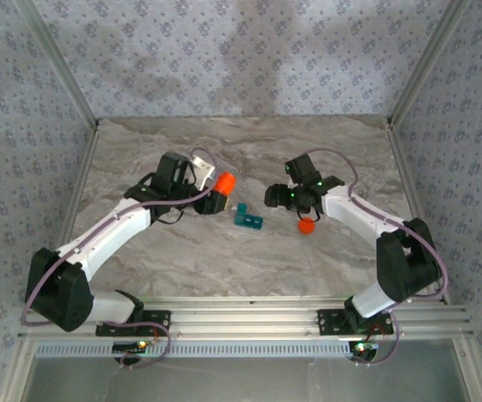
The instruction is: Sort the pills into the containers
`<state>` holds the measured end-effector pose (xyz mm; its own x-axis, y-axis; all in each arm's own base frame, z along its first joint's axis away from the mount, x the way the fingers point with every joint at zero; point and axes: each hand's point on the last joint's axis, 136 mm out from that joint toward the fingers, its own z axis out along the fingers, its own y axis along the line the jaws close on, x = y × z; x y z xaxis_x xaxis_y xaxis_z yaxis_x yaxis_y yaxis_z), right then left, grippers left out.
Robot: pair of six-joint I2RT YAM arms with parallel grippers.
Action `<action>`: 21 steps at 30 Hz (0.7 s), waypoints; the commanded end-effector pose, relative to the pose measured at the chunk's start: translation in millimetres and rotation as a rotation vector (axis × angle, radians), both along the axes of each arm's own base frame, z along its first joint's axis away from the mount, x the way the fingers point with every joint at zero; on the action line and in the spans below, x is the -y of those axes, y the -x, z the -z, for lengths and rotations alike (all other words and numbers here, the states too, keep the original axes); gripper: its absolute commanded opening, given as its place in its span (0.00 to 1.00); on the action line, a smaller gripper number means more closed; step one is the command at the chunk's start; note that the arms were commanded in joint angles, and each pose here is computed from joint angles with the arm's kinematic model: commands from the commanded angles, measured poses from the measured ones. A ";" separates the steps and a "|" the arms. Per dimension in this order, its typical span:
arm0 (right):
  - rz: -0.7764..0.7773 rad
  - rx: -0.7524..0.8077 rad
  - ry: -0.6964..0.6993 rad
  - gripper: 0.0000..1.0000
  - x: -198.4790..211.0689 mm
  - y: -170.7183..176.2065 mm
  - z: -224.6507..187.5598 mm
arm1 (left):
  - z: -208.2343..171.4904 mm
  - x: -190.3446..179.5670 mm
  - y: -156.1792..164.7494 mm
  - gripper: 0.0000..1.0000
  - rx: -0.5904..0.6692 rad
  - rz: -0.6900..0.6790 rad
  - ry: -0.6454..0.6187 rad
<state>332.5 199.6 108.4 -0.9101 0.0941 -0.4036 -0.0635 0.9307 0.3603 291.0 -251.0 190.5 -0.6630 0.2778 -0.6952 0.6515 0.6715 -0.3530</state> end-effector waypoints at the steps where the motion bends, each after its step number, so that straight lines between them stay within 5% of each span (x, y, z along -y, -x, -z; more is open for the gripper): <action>1: -0.096 -0.039 0.012 0.77 -14.8 9.3 9.6 | 2.6 -1.3 8.4 0.00 -0.018 -0.033 -0.017; 21: -0.184 -0.104 0.025 0.76 -26.7 9.3 39.7 | 48.9 -2.1 25.8 0.00 -0.084 -0.113 -0.119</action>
<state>320.0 223.0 66.9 -0.9507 -0.0613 -0.3041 -0.1693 0.9239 0.3430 268.1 -250.9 142.0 -0.7482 0.2823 -0.6004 0.5498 0.7704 -0.3229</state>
